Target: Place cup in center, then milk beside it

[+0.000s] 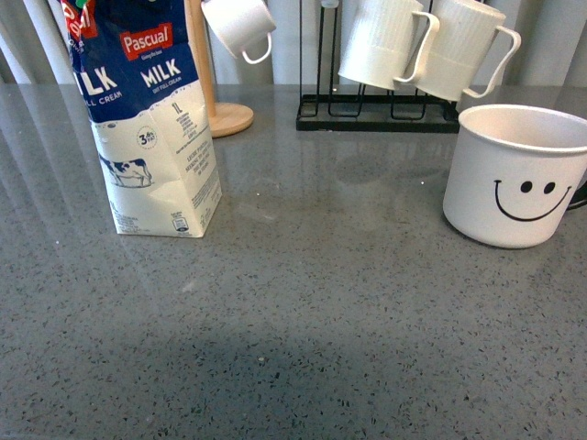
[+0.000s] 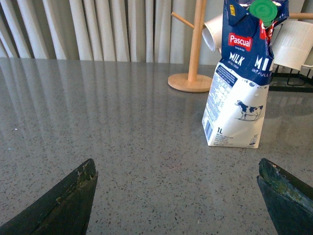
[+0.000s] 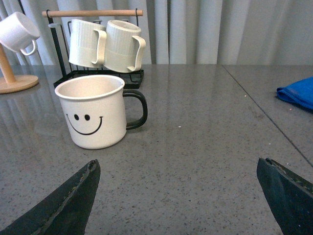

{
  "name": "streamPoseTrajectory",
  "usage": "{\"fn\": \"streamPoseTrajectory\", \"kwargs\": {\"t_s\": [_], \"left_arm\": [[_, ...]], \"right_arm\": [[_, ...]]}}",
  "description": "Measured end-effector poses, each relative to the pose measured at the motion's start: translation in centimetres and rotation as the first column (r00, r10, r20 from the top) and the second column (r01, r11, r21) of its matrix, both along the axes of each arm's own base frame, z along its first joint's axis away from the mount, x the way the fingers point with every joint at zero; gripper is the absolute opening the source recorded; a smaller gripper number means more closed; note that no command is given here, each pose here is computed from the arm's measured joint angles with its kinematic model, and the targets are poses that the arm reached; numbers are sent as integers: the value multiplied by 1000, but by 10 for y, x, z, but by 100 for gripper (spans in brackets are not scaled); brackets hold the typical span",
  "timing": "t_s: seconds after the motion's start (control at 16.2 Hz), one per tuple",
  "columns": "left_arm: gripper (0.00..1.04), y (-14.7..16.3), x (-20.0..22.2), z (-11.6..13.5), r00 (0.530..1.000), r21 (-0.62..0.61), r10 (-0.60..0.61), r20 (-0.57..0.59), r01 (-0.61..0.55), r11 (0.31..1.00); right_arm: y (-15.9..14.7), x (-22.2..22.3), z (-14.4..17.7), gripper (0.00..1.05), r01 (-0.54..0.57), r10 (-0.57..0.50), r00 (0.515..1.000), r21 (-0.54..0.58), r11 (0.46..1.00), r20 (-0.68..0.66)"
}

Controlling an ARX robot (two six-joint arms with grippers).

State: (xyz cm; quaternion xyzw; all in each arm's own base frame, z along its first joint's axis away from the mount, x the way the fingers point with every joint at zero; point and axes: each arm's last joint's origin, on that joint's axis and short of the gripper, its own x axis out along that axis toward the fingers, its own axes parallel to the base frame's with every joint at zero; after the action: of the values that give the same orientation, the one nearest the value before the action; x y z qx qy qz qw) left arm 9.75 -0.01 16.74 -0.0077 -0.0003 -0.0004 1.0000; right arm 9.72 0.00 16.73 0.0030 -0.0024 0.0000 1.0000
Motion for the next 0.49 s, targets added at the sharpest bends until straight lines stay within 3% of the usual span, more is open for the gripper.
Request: {"fn": "streamPoseTrajectory", "kwargs": {"t_s": [0.12, 0.25, 0.37, 0.49], "left_arm": [[98, 0, 0, 0, 1000, 0, 0, 1, 0, 1000], [98, 0, 0, 0, 1000, 0, 0, 0, 0, 1000], [98, 0, 0, 0, 1000, 0, 0, 0, 0, 1000], [98, 0, 0, 0, 1000, 0, 0, 0, 0, 1000]], "right_arm": [[-2, 3, -1, 98, -46, 51, 998, 128, 991, -35], [-5, 10, 22, 98, -86, 83, 996, 220, 972, 24], [-8, 27, 65, 98, -167, 146, 983, 193, 967, 115], [-11, 58, 94, 98, -209, 197, 976, 146, 967, 92]]}}
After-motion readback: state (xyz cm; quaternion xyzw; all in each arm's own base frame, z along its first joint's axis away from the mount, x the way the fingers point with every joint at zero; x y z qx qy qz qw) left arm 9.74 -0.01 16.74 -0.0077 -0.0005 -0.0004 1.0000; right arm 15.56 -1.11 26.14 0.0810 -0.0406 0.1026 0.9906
